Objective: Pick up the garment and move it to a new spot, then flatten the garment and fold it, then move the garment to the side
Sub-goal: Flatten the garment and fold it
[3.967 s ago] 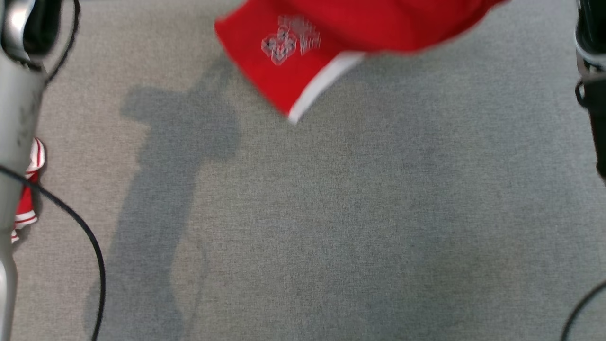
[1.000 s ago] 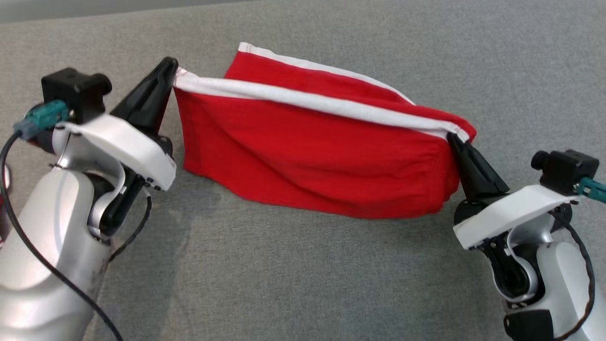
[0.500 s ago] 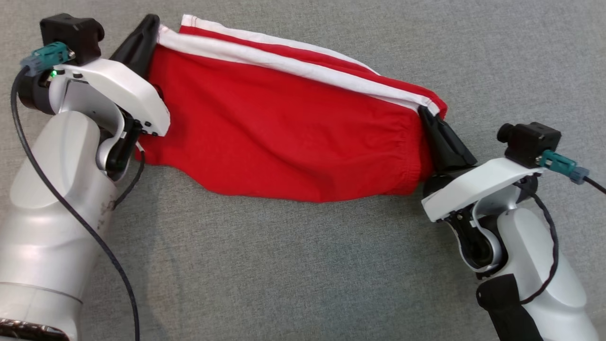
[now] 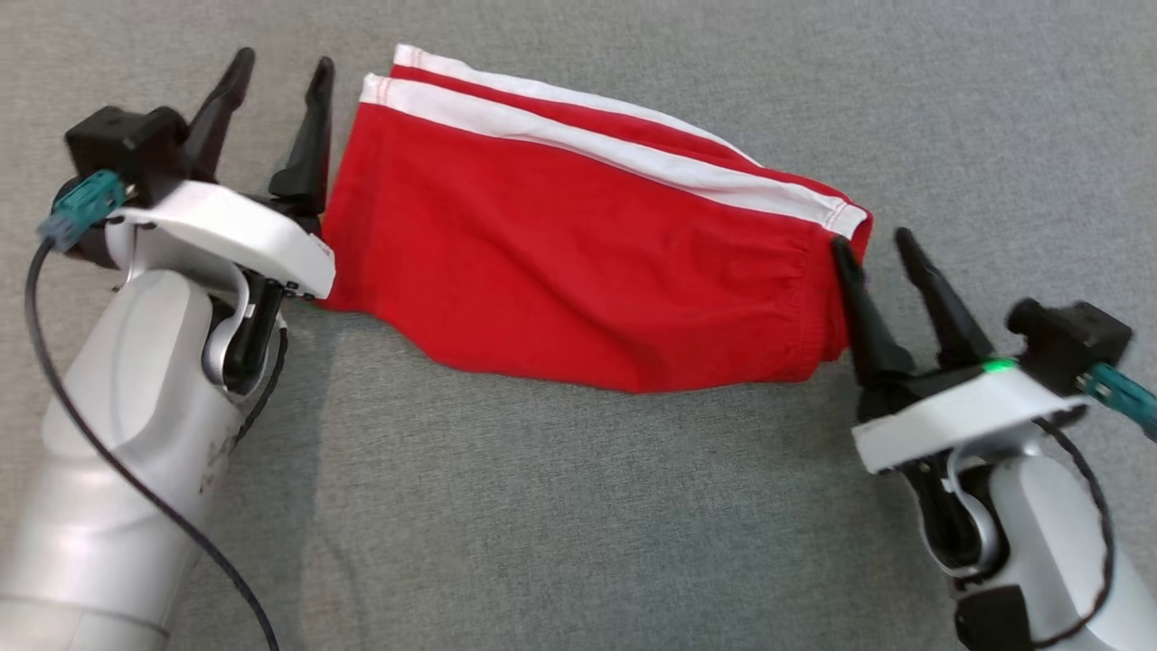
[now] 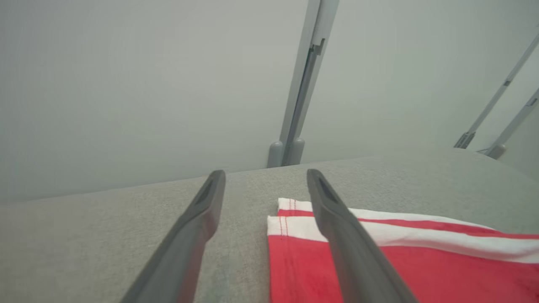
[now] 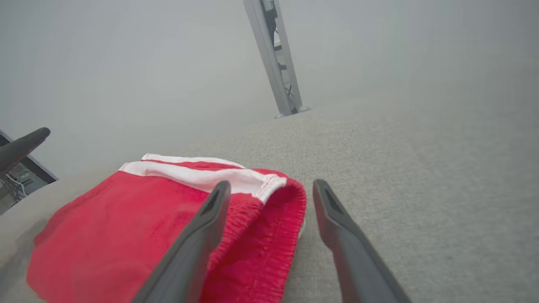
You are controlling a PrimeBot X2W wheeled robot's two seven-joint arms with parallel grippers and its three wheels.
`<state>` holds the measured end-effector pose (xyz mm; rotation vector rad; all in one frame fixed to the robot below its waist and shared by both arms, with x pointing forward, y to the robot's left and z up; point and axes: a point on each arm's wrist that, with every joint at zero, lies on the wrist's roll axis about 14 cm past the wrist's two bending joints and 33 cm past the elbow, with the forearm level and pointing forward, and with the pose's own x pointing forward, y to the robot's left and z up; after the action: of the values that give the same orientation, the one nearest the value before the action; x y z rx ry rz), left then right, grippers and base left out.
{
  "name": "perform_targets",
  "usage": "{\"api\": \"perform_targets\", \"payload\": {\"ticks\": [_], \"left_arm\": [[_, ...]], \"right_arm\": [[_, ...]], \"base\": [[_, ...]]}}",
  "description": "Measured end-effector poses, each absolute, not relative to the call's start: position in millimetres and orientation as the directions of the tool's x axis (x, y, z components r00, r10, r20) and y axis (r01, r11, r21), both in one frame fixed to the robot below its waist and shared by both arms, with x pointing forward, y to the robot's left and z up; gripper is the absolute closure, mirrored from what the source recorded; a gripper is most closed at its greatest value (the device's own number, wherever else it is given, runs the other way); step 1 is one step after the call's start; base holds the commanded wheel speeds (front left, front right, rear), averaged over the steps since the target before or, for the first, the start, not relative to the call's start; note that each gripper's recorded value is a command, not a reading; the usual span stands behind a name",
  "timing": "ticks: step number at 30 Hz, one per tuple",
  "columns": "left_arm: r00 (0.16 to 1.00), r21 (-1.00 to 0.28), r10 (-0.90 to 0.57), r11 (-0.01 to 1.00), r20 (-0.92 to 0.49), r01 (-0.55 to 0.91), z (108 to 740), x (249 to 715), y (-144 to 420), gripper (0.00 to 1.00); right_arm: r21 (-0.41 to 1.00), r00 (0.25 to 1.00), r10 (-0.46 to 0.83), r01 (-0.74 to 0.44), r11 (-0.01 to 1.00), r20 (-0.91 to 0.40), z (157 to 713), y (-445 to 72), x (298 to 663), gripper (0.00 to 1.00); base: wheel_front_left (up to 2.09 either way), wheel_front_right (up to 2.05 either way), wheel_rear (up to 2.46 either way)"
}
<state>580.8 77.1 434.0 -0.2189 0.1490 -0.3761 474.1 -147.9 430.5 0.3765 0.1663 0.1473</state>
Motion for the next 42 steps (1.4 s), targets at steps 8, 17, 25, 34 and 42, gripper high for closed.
{"api": "perform_targets", "payload": {"ticks": [8, 17, 25, 34, 42], "left_arm": [[0.981, -0.183, -0.188, 0.964, 0.054, 0.195, 482, 537, 137, 0.0], [0.99, -0.115, -0.083, 0.989, 0.111, 0.096, 506, 480, 165, 0.0], [0.996, -0.086, -0.066, 0.994, 0.065, 0.072, 505, 444, 167, 0.0], [0.995, -0.081, -0.097, 0.992, 0.031, 0.099, 503, 437, 159, 0.0], [0.995, -0.08, -0.102, 0.991, 0.018, 0.103, 501, 436, 157, 0.0]], "right_arm": [[0.209, 0.993, 0.102, -0.112, 0.971, 0.059, 485, -171, 470, 0.0], [0.118, 0.99, 0.087, -0.1, 0.988, 0.115, 507, -175, 457, 0.0], [0.098, 0.995, 0.072, -0.079, 0.992, 0.073, 503, -180, 437, 0.0], [0.103, 0.997, 0.05, -0.056, 0.993, 0.051, 501, -186, 423, 0.0], [0.114, 0.998, 0.047, -0.052, 0.992, 0.05, 501, -186, 423, 0.0]], "base": [[0.0, 0.0, 0.0], [0.0, 0.0, 0.0], [0.0, 0.0, 0.0], [0.0, 0.0, 0.0], [0.0, 0.0, 0.0]]}}
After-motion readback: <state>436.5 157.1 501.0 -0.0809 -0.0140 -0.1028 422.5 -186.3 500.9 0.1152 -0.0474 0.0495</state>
